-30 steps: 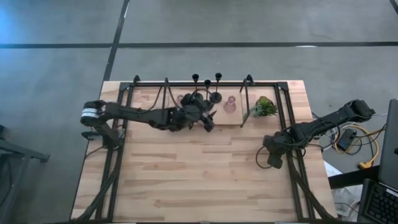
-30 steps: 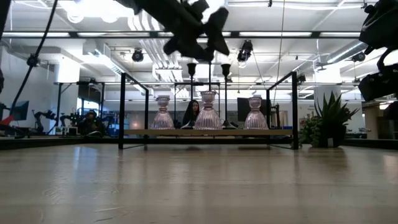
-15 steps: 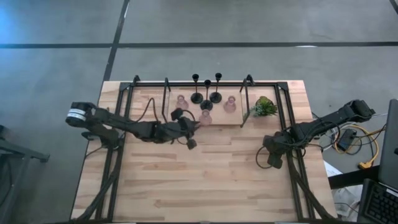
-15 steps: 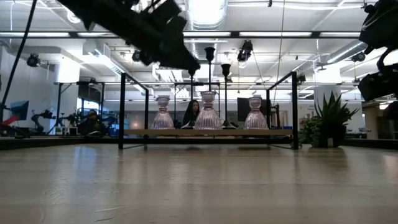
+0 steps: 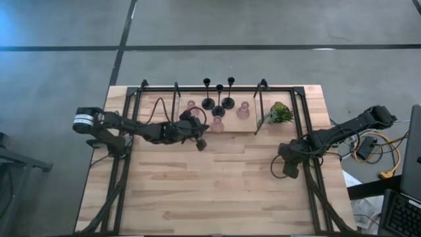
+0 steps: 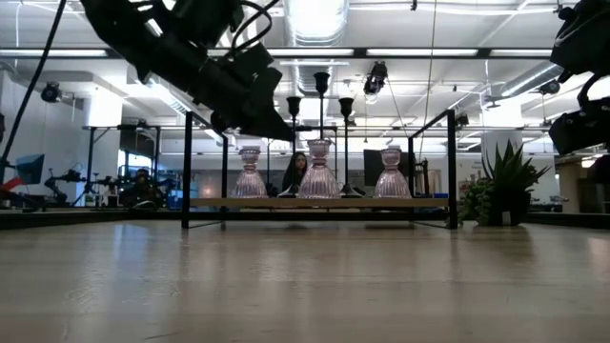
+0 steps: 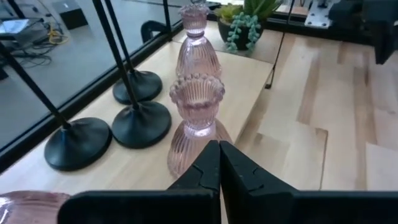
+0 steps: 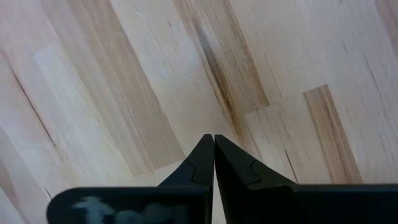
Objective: Pick & Place candle stick holders
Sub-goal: Put the purple glass candle holder on the shelf
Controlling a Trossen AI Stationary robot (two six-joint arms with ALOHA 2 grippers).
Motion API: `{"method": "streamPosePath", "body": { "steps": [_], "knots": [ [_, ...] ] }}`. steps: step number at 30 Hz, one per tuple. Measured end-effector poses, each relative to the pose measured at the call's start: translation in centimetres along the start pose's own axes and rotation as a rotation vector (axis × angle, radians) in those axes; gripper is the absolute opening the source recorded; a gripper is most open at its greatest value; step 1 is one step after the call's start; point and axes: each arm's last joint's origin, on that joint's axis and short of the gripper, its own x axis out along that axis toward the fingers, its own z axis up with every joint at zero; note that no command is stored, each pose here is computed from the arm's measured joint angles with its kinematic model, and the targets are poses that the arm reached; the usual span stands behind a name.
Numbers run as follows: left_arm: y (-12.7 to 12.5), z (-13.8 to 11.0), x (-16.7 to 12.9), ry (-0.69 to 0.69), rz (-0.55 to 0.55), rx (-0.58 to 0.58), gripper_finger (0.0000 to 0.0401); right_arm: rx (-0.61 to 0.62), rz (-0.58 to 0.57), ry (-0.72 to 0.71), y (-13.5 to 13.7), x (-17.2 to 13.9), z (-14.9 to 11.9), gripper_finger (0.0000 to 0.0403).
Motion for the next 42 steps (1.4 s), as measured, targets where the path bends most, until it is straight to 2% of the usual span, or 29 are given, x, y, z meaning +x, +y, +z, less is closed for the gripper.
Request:
{"method": "streamPosePath", "body": {
  "steps": [13, 42],
  "knots": [
    [0.6, 0.6, 1.2, -0.002, -0.095, -0.028, 0.0001, 0.000, 0.000, 0.000, 0.0, 0.0, 0.0, 0.0008],
    [1.0, 0.4, 4.7, 0.055, -0.072, -0.041, 0.0000, 0.000, 0.000, 0.000, 0.0, 0.0, 0.0, 0.0008]
  ]
}}
